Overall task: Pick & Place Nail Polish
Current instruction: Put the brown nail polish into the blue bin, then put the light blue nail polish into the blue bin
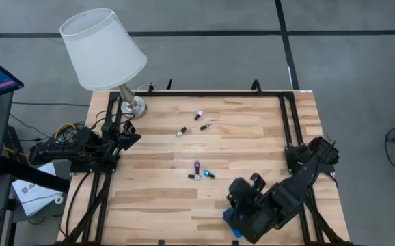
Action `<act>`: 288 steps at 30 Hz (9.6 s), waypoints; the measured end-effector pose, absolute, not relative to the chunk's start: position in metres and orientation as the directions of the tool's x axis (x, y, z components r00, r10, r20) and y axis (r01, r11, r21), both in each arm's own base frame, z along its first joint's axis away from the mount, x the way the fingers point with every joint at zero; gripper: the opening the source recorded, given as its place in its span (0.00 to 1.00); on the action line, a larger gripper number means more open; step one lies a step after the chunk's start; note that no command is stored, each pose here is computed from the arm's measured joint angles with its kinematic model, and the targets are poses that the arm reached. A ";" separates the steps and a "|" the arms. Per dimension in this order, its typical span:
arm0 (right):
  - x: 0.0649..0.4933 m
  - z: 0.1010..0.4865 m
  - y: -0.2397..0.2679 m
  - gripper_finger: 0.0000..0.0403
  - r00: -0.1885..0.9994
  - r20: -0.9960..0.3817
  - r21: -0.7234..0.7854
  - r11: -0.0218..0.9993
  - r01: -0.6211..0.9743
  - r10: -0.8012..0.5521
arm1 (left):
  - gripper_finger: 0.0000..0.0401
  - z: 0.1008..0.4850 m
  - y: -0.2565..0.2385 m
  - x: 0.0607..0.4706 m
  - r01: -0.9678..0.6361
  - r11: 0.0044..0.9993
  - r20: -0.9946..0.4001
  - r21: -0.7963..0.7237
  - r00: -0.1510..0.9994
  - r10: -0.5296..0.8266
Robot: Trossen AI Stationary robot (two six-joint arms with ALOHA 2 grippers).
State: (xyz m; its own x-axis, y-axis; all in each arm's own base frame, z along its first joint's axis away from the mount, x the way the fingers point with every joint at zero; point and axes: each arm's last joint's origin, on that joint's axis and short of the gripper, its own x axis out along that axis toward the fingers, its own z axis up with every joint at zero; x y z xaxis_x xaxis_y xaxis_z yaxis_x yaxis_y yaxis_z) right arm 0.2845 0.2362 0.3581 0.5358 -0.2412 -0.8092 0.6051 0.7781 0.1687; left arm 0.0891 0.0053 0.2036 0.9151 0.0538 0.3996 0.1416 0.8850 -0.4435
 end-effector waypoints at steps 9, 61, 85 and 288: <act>0.289 0.294 0.264 0.11 0.484 -0.873 0.203 0.855 0.478 -0.064 | 0.00 0.204 0.005 0.089 0.142 0.885 0.400 -0.444 0.915 0.054; 0.271 0.166 0.270 0.12 0.393 -0.920 0.206 0.840 0.502 -0.009 | 0.00 0.204 0.005 0.089 0.141 0.885 0.400 -0.444 0.915 0.054; 0.271 0.153 0.271 0.22 0.326 -0.945 0.193 0.815 0.547 0.006 | 0.00 0.204 0.005 0.089 0.142 0.885 0.400 -0.444 0.915 0.054; 0.293 0.487 0.148 0.12 0.850 0.515 -0.744 0.433 0.509 -0.114 | 0.00 0.205 0.005 0.088 0.151 0.885 0.418 -0.440 0.907 0.053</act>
State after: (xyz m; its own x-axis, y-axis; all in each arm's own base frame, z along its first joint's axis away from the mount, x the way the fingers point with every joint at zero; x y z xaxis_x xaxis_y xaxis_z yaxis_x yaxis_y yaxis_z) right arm 0.2928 0.1480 0.4866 0.8499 -0.1138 0.5145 0.5086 0.4327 -0.7444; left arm 0.0883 0.0052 0.2054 0.9067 0.0533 0.4184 0.1508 0.8855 -0.4395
